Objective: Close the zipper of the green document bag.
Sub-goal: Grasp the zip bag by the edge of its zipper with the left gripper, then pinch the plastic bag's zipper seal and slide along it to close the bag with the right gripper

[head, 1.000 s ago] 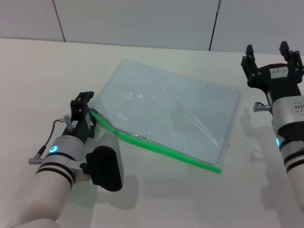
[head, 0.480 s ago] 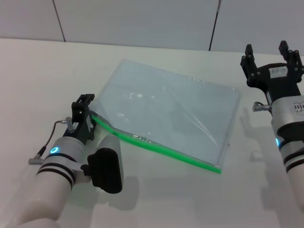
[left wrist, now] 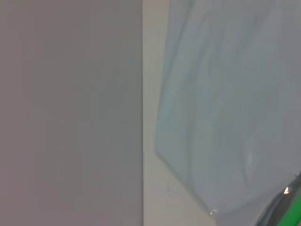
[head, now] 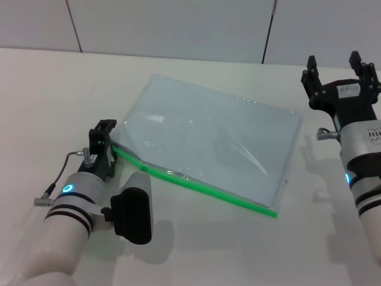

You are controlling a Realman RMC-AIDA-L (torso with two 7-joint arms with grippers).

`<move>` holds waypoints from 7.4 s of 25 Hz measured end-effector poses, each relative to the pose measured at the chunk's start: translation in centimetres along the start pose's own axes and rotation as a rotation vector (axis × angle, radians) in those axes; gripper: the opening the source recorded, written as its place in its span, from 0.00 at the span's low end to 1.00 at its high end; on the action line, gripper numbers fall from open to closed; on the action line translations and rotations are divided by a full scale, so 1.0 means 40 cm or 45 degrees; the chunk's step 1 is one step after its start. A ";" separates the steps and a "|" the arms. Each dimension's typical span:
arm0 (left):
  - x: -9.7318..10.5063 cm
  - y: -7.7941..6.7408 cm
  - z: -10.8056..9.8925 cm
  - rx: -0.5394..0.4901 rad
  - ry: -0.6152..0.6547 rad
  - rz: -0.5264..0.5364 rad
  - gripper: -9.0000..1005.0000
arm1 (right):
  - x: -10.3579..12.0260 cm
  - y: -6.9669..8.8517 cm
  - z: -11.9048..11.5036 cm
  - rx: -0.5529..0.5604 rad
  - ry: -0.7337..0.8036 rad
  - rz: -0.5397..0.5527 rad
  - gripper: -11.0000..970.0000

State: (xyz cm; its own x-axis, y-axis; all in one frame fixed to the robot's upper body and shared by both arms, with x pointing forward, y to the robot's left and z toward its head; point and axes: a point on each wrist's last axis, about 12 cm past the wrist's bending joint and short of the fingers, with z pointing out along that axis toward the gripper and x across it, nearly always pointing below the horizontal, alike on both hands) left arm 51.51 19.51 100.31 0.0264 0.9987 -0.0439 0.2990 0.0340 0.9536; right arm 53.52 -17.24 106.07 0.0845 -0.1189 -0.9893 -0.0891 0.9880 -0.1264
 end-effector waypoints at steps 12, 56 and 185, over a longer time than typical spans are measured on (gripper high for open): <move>-0.002 0.006 0.000 -0.024 -0.003 0.008 0.45 | 0.002 0.000 0.000 -0.003 0.004 -0.002 0.78; -0.014 0.001 0.001 -0.004 -0.062 0.121 0.43 | 0.000 0.004 0.002 -0.011 0.004 -0.017 0.78; -0.066 0.086 -0.015 -0.373 -0.279 0.102 0.06 | -0.041 0.263 -0.055 -0.865 0.085 -0.527 0.68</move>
State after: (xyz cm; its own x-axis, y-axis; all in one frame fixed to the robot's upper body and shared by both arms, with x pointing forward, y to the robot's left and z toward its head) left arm 51.88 17.02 103.89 0.2517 0.9678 0.0015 0.0031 -0.0023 1.0000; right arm 50.27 -6.85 106.22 0.1857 -0.4899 -0.8518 -0.6506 0.5883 -0.4802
